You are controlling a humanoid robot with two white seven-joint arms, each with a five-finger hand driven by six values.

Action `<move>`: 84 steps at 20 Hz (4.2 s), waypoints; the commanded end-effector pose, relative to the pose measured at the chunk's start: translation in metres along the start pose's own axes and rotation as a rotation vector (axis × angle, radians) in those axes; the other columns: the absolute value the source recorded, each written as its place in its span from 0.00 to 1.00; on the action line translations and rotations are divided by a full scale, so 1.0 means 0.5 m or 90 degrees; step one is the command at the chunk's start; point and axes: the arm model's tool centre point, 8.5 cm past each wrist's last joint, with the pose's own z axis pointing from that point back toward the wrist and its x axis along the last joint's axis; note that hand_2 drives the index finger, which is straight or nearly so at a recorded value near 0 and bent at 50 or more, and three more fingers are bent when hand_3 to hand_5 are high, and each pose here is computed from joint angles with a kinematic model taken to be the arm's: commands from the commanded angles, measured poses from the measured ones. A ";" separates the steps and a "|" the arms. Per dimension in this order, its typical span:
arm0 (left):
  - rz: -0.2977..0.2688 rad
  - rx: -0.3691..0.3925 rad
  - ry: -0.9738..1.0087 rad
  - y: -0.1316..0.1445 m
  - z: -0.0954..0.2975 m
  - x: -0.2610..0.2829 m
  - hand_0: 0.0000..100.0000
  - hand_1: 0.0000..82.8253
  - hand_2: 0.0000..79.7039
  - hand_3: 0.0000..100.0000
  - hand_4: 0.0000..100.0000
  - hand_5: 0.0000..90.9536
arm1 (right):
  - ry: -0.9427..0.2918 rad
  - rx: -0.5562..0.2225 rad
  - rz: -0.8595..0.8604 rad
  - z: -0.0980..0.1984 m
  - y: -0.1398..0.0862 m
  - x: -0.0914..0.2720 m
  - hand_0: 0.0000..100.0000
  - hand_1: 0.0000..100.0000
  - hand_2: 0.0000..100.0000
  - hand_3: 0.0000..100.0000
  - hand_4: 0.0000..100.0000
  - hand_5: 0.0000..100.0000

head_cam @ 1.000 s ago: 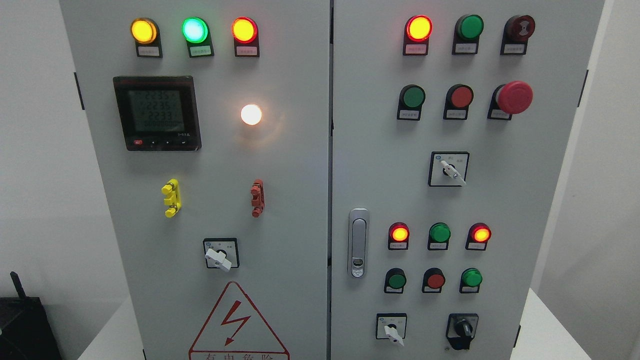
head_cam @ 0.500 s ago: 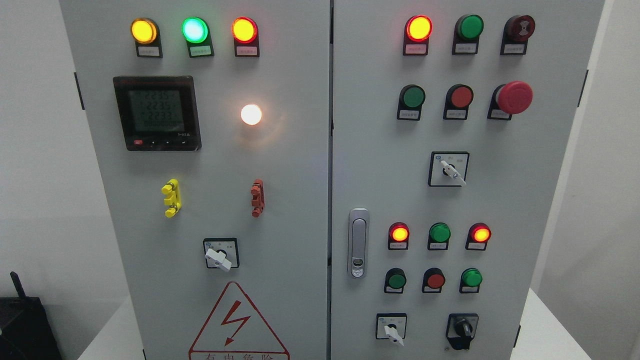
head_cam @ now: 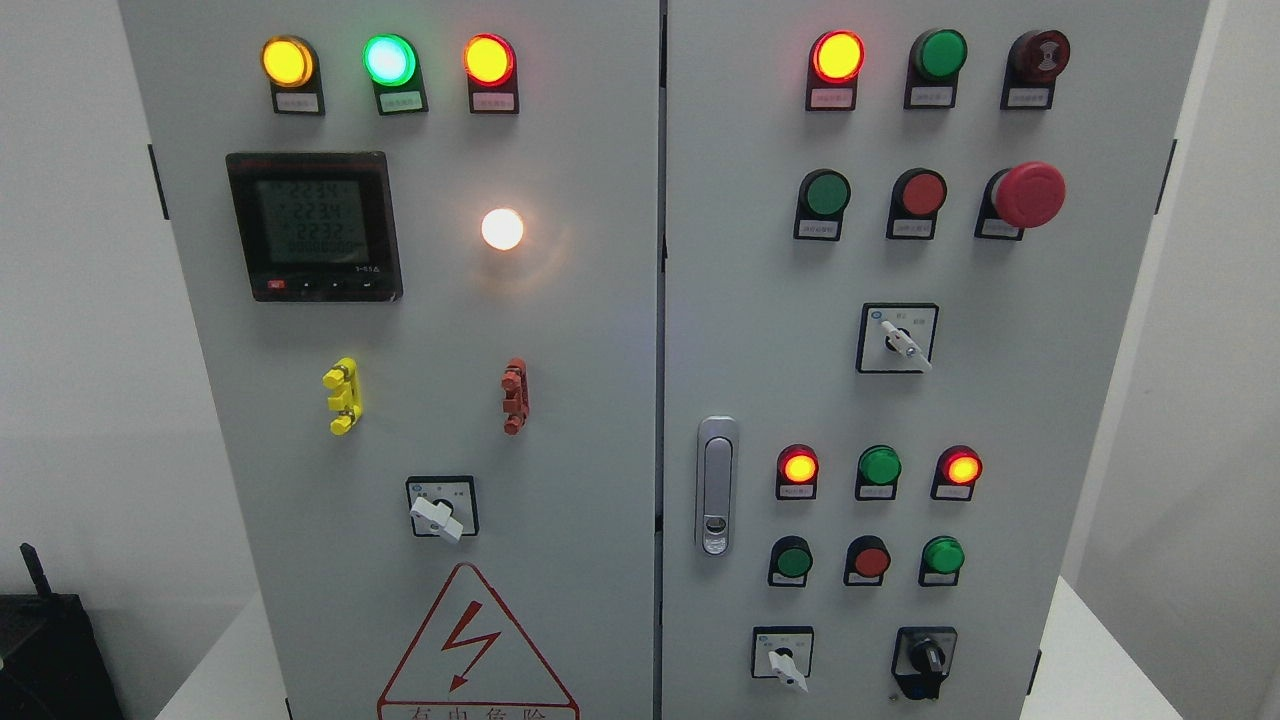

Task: Trip black knob to open circuit

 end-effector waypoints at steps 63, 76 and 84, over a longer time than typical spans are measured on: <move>-0.001 0.001 -0.012 0.001 -0.001 0.013 0.12 0.47 0.00 0.00 0.00 0.00 | -1.068 -0.093 0.175 0.586 0.019 0.829 0.00 0.00 0.00 0.68 0.59 0.43; -0.001 0.001 -0.012 0.001 -0.001 0.013 0.12 0.47 0.00 0.00 0.00 0.00 | -1.073 -0.131 0.140 0.601 0.023 0.842 0.00 0.00 0.02 1.00 0.92 0.92; -0.002 0.001 -0.012 0.001 -0.001 0.013 0.12 0.47 0.00 0.00 0.00 0.00 | -1.070 -0.113 0.171 0.602 0.055 0.861 0.00 0.00 0.04 1.00 0.97 0.96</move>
